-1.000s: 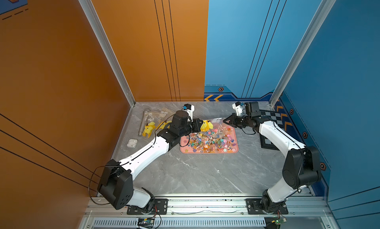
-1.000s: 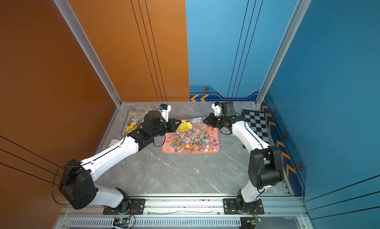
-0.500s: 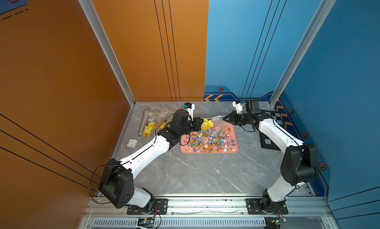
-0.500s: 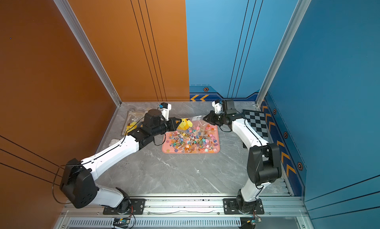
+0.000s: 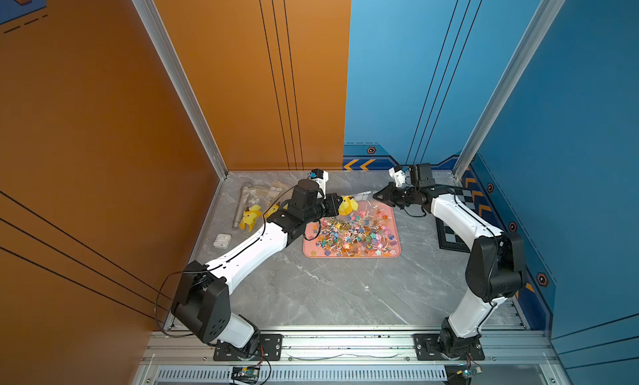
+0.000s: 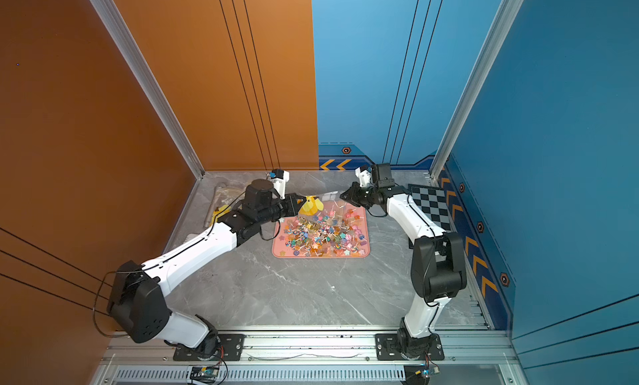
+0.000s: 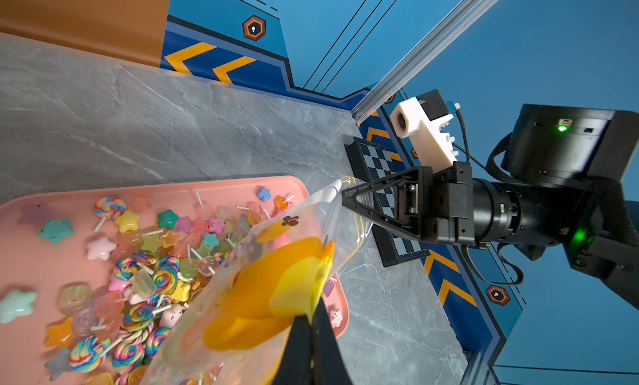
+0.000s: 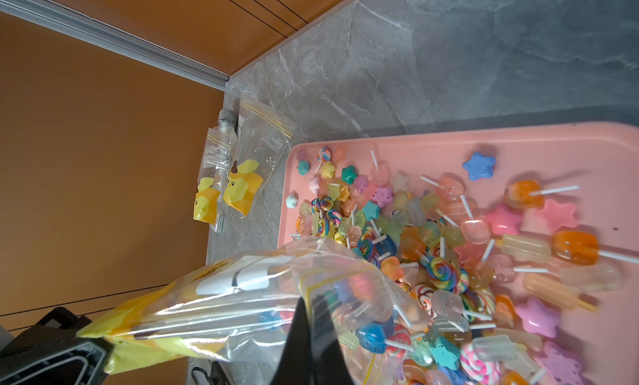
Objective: Pour candies out of the ziploc bag
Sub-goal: 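Pour the candies out of the ziploc bag onto the tray.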
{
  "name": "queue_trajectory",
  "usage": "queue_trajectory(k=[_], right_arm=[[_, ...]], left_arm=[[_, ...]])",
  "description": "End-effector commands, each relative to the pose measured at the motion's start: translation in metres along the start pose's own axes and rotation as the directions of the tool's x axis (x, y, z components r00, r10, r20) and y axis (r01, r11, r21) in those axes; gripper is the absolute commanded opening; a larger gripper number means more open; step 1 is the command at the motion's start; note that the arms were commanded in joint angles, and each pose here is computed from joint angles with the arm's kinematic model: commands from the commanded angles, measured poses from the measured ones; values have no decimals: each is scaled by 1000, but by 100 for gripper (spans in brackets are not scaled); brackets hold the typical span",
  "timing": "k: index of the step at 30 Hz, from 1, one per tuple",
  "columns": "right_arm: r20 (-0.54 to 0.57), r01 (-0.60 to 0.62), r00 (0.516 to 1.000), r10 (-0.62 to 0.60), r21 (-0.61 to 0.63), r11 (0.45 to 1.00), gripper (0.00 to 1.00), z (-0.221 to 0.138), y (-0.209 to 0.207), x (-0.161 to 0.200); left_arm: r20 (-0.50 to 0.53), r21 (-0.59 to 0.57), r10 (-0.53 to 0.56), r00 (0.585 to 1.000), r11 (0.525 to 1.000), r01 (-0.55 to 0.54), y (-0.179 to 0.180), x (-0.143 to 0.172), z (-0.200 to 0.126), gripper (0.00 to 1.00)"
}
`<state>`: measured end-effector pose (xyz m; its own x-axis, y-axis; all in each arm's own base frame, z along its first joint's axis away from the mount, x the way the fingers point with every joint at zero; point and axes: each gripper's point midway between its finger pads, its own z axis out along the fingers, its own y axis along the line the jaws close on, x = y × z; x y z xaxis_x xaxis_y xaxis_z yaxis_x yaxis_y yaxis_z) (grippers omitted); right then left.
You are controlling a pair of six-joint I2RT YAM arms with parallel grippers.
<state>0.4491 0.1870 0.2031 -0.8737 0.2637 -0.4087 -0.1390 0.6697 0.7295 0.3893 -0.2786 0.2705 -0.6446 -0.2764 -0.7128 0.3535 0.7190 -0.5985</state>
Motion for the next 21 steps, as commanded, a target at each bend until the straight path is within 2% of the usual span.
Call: queue_trajectory(k=[1,3,8,13,18,21], right_arm=[[93,-88,993,73,172,981,0,-9,-59,-24],[83,-103,992,89,172,980,0,-5,-64,-23],[107,-100,991,84,160,982,0,-10,-59,-35],[99,-116,990,100,161,980,0,-5,-63,-34],[126,-99,989,80,154,983,0,-12,-54,-44],[110,-113,989,95,165,980,0,-7,-63,-40]], left_arm=[[130,2,22,991,1000,-23,-8,-42,-17,0],[126,-6,17,992,1000,-16,-3,-38,-17,0],[159,0,32,987,999,-33,-10,-54,-26,0],[143,-12,20,990,1000,-18,-1,-44,-24,0],[173,-11,36,984,999,-35,-7,-57,-32,0],[164,-20,38,986,999,-35,-4,-53,-30,0]])
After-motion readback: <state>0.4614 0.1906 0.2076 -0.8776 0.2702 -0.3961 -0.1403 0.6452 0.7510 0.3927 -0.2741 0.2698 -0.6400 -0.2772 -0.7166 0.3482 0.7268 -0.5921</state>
